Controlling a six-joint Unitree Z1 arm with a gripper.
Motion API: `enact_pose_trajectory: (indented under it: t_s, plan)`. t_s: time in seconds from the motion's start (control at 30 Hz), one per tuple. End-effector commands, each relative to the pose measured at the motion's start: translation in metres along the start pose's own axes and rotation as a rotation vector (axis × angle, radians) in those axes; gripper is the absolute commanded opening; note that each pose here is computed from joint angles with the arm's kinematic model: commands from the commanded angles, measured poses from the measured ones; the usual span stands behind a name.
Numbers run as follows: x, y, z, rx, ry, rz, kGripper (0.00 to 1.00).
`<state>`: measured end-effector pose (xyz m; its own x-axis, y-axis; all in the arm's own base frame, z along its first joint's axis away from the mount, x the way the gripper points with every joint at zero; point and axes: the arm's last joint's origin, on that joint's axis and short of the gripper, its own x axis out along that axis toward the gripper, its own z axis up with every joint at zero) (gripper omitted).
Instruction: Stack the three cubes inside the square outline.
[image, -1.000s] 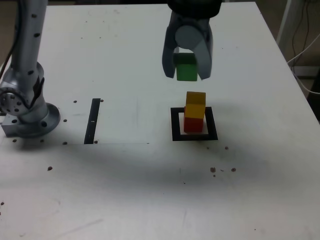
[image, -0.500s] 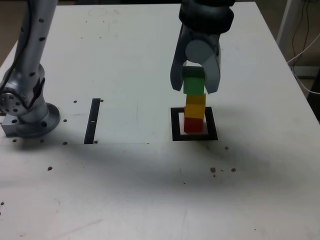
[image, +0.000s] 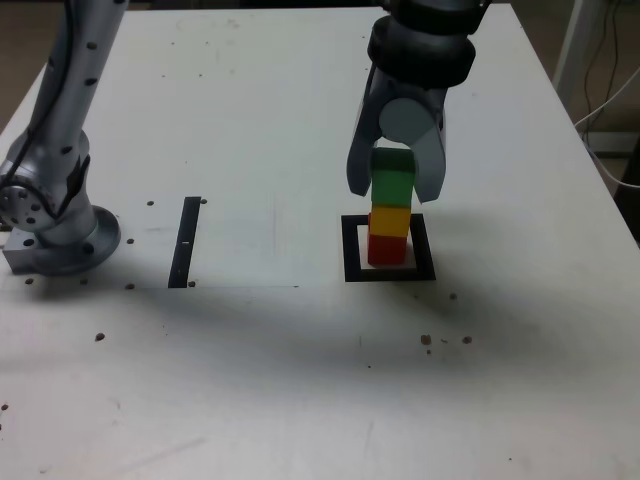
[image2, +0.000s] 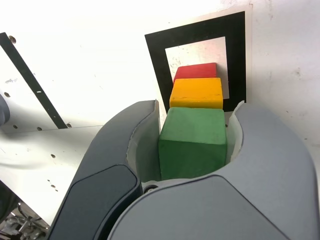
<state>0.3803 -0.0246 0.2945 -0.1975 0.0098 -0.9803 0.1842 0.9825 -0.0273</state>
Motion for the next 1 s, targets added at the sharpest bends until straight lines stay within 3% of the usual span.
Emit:
enact_pose_trajectory:
  t_s: [0.0,0.07,0.23,0.3,0.53,0.97]
  plan:
    - [0.004,-0.001,0.002,0.0,0.012,-0.003,0.25]
    - [0.005,-0.001,0.002,0.0,0.015,-0.003,0.35]
    - [0.006,-0.001,0.0,0.0,0.016,-0.003,0.88]
    - [0.007,-0.001,0.0,0.0,0.014,-0.003,0.98]
    - [0.006,-0.001,-0.002,0.0,0.004,-0.002,1.0]
    - [-0.022,-0.006,-0.035,0.006,-0.071,0.033,1.0]
